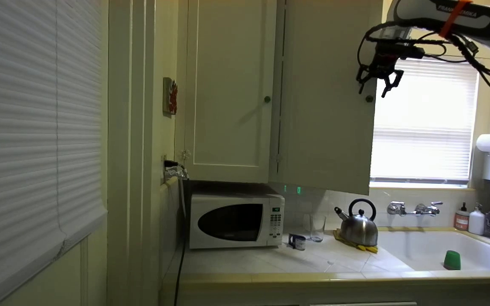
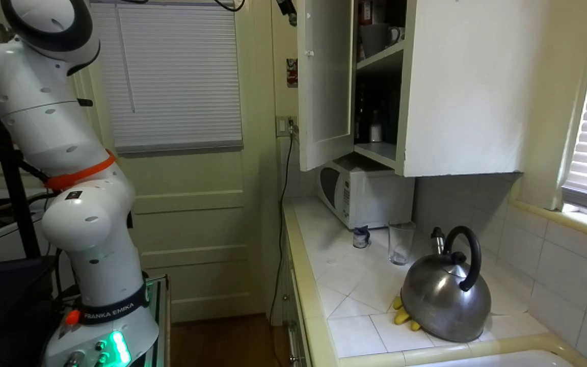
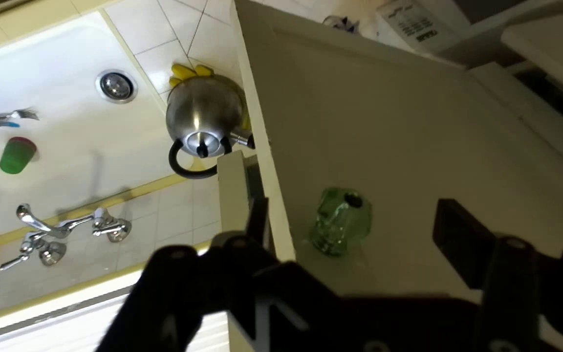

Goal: Open the cabinet door on the right

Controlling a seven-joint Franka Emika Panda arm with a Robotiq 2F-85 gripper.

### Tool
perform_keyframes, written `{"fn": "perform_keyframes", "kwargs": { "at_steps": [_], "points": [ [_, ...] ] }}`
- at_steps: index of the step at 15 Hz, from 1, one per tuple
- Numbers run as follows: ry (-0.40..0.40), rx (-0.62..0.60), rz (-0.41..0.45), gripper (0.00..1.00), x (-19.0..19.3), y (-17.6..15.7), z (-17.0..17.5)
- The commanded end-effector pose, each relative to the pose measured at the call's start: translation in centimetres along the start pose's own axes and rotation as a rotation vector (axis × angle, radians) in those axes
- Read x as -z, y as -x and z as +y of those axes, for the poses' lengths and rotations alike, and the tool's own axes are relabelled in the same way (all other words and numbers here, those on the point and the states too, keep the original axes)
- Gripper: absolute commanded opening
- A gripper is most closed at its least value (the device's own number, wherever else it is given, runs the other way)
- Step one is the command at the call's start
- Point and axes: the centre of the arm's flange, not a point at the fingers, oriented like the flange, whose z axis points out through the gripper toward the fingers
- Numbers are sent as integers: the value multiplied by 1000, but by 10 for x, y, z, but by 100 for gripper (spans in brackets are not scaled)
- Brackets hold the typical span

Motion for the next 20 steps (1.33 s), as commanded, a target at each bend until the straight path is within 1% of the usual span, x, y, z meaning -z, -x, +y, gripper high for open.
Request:
{"fn": "perform_keyframes", "kwargs": {
  "at_steps": [1,3,5,7,9,10,11,12,13,15,16,17,18,19,20],
  "points": [
    [-70,134,-125,100,19,10,13],
    [-99,208,-180,100,20,13,26],
    [-102,307,-210,100,19,14,48],
    [-150,400,-218,100,20,9,74],
    [-181,498,-196,100,30,6,97],
    [-179,549,-188,100,32,3,111],
    [-154,600,-179,100,28,-1,124],
    [-129,615,-182,100,26,-6,136],
    [-87,596,-170,100,20,-12,147],
    [-58,530,-153,100,6,-25,161],
    [-62,485,-141,94,0,-31,161],
    [-62,438,-116,75,-9,-37,159],
    [-78,384,-86,70,-17,-42,155],
    [-101,347,-67,70,-24,-48,148],
    [-127,299,-39,62,-33,-53,142]
  ]
}}
